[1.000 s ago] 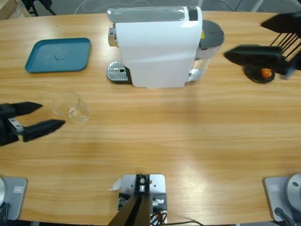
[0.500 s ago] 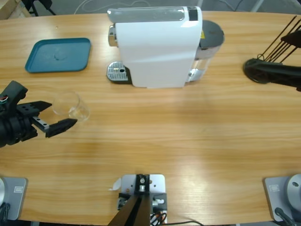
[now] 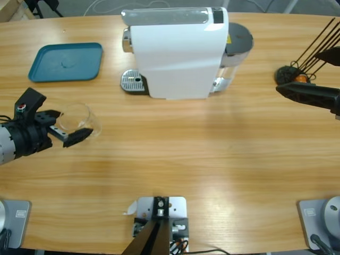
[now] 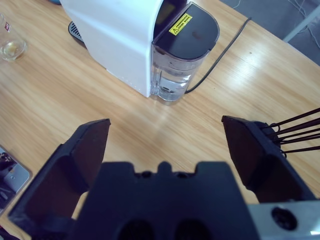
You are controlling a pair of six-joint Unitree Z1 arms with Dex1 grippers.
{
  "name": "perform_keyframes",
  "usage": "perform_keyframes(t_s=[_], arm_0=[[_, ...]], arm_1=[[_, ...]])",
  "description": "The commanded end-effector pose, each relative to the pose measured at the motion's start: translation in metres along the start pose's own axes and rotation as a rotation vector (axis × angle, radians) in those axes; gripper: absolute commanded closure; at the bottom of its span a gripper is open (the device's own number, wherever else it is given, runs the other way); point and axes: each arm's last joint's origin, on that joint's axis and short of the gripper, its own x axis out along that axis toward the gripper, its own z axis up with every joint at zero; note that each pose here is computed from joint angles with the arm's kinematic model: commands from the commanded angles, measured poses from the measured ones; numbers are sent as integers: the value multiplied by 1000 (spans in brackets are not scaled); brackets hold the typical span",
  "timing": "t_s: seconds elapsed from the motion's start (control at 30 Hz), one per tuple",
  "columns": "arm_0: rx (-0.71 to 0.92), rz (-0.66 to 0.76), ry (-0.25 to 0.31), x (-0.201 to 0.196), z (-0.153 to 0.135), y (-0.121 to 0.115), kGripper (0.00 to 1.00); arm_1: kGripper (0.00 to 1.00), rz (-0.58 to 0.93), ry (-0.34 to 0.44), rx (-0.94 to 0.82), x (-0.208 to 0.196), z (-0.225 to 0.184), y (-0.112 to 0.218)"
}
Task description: Pour coffee
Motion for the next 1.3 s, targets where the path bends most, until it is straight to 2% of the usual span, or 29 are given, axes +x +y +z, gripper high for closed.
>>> perform_keyframes(t_s=[0.03, 0.17, 0.33, 0.53, 0.8, 1.1, 1.3], arm_0=[[-38, 34, -2, 19, 1, -2, 0], [-49, 42, 14, 24, -4, -2, 5], [-54, 52, -11, 15, -10, 4, 8], [-60, 65, 3, 18, -13, 5, 9], [-103, 105, -47, 31, -18, 4, 9], [-105, 114, -103, 20, -25, 10, 3], [-89, 104, -108, 18, -29, 9, 18]], arm_1=[[0, -7, 42, -6, 9, -11, 3], [0, -7, 40, -5, 10, -11, 3], [0, -6, 43, -1, 12, -14, 4], [0, -4, 42, 3, 12, -16, 3], [0, -7, 61, -4, 0, -14, 0], [0, -5, 59, -4, 0, -9, 0], [0, -7, 59, -4, 0, -10, 0]])
